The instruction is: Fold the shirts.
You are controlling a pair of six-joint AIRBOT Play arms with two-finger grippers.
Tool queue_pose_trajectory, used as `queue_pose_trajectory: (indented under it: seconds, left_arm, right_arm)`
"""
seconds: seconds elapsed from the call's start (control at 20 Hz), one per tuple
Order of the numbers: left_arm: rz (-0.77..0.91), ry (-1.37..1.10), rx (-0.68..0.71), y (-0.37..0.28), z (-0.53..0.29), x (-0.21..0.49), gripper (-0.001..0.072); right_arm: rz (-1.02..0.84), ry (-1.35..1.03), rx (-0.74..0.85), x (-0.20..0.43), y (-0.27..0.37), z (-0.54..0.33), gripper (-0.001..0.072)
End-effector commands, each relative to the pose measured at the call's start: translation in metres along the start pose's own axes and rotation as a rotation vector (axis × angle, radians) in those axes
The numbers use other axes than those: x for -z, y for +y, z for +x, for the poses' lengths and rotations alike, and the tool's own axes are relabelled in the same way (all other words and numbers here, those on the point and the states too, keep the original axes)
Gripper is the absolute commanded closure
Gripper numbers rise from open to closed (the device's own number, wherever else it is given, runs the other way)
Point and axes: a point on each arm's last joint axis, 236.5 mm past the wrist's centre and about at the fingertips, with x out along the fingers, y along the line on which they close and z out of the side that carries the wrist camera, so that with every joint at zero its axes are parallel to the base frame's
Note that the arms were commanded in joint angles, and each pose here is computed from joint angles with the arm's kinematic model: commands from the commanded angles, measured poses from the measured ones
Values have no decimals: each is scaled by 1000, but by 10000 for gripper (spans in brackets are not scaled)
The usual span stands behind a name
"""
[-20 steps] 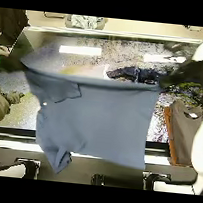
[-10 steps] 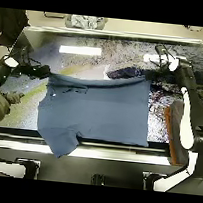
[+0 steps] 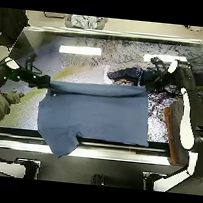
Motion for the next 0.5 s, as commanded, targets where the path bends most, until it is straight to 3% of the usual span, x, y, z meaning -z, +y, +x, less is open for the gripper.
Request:
queue_pose_trajectory:
  seconds: [0.0,0.25,0.45]
  left_arm:
    - [-1,236,10,0,-2,57,679]
    - [-22,290,8,4,4,68,680]
    - [9,320,-100,32,4,74,680]
  right_arm:
    - [-30,258,-135,61,29,8,675]
    - [-17,310,-188,72,40,10,674]
    - [-16,358,-206,81,42,18,674]
